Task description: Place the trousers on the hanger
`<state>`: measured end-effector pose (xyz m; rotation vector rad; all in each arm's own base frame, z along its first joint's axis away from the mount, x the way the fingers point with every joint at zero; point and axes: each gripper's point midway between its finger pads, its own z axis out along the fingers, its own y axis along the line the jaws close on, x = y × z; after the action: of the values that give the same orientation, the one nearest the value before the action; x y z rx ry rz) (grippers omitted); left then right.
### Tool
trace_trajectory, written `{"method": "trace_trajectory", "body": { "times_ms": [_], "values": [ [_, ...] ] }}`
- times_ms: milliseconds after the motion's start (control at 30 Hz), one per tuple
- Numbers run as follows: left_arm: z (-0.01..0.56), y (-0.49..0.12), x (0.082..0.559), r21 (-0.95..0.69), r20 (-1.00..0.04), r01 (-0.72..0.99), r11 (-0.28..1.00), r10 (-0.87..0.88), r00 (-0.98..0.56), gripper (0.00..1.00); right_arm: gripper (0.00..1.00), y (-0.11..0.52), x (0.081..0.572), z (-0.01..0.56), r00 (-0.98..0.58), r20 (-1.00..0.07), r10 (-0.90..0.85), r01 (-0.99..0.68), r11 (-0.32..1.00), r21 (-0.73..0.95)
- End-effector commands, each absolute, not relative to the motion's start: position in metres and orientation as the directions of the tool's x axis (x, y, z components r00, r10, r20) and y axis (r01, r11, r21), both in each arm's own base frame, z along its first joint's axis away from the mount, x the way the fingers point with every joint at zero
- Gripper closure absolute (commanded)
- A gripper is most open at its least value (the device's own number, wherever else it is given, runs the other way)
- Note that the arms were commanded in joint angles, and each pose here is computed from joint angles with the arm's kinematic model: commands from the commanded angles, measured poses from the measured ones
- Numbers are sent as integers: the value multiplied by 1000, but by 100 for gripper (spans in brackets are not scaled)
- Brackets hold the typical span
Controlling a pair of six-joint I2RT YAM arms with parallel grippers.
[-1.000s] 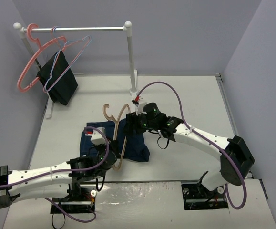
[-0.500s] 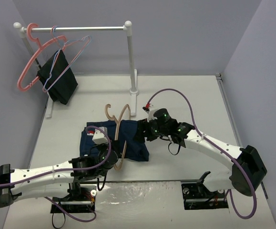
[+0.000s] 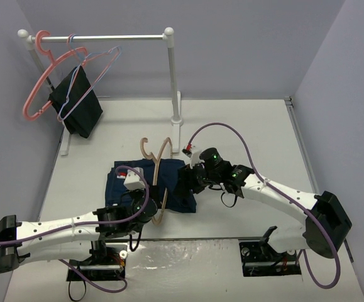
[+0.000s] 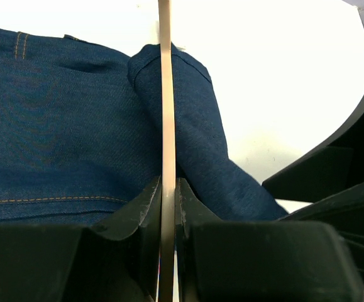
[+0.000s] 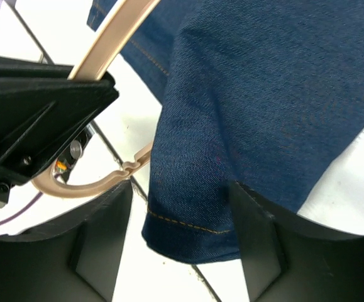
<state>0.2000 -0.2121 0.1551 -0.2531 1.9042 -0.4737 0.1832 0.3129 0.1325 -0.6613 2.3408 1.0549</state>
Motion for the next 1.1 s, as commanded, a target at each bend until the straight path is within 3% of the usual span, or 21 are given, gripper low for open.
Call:
{"method": "trace_trajectory", "body": {
  "times_ms": [0,200,400,800,1067],
  "values": [
    [185,-225,204,-527,-810,65,847,-478,-341,100,50,323,177,144,-736,-636,-233,-645,526,554],
    [187,-226,204,-535,-806,69,842,-484,-342,100,98,334,183,153,-734,-649,-199,-644,506,573],
    [191,-227,203,-541,-803,75,838,-488,-342,100,100,352,190,164,-734,-660,-160,-647,461,608],
    [214,-236,204,-616,-760,101,781,-556,-335,100,100,396,182,212,-724,-689,-1,-672,223,706],
    [233,-228,202,-682,-714,108,723,-627,-313,100,100,408,182,174,-737,-675,20,-653,235,720]
  ]
}}
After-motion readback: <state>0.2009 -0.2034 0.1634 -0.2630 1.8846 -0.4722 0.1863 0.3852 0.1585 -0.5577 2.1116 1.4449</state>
